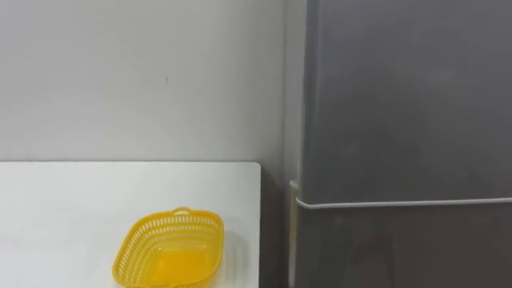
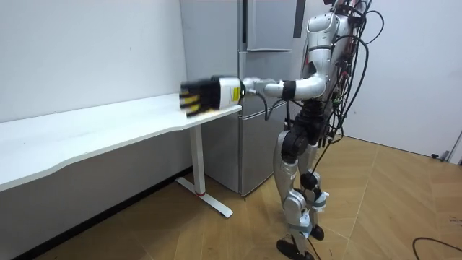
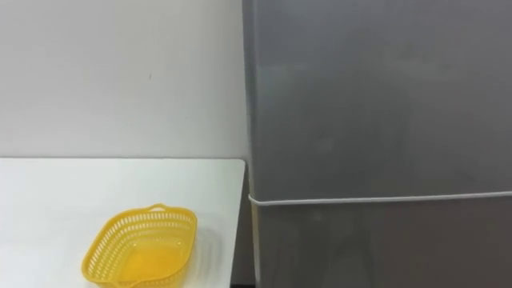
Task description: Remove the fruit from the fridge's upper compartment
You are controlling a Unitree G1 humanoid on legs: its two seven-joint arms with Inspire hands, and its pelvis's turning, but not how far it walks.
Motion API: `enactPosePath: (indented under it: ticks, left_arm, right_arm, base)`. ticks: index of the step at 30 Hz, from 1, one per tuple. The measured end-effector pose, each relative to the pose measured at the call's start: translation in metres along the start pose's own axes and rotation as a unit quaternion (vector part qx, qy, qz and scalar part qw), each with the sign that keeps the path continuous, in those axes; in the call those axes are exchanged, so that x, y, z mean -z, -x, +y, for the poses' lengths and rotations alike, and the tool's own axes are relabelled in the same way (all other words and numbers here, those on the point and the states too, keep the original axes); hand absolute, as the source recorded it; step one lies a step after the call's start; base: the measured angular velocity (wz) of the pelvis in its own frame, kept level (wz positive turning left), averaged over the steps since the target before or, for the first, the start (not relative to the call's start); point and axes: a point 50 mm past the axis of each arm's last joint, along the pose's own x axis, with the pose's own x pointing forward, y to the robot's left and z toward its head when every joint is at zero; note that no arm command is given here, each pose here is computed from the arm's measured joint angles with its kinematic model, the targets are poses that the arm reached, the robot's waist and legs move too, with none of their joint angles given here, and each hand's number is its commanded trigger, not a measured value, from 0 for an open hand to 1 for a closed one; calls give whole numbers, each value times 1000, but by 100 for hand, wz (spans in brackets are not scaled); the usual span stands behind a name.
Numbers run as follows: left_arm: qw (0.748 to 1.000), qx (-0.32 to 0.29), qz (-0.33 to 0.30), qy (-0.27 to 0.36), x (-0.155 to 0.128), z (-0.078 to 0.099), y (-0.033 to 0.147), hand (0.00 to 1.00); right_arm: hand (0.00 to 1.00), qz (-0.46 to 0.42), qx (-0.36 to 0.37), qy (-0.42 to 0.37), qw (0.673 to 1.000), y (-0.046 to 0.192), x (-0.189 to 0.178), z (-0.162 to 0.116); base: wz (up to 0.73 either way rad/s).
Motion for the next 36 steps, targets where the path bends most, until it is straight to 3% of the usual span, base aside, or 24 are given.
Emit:
enactPosePath:
  ticks: [6,10,12,19,24,30,36]
  left_arm:
    - [983,54,-135,114,-70,-13,9,0]
    - [963,111,-176,169,-96,-26,22,0]
    - [949,168,-188,190,-106,-35,34,0]
    - [890,362,-174,214,-111,-67,73,0]
    - [821,507,-150,215,-107,-89,106,0]
    - [747,620,-124,205,-99,-100,142,0]
    - [695,682,-115,196,-97,-106,160,0]
  right_arm:
    - [0,6,-14,1,1000,1,11,3]
    - [0,8,-23,6,1000,2,13,6]
    - [0,7,-36,5,999,2,13,8]
    - [0,3,-68,22,997,1,8,10]
    - [0,14,-81,32,996,1,8,14]
    - [0,8,-87,54,995,-1,-3,16]
    - [0,4,-93,62,994,-1,-11,15]
  base:
    - [2]
    - [7]
    - [6]
    - [3]
    - [-8]
    - [-9]
    - [-2]
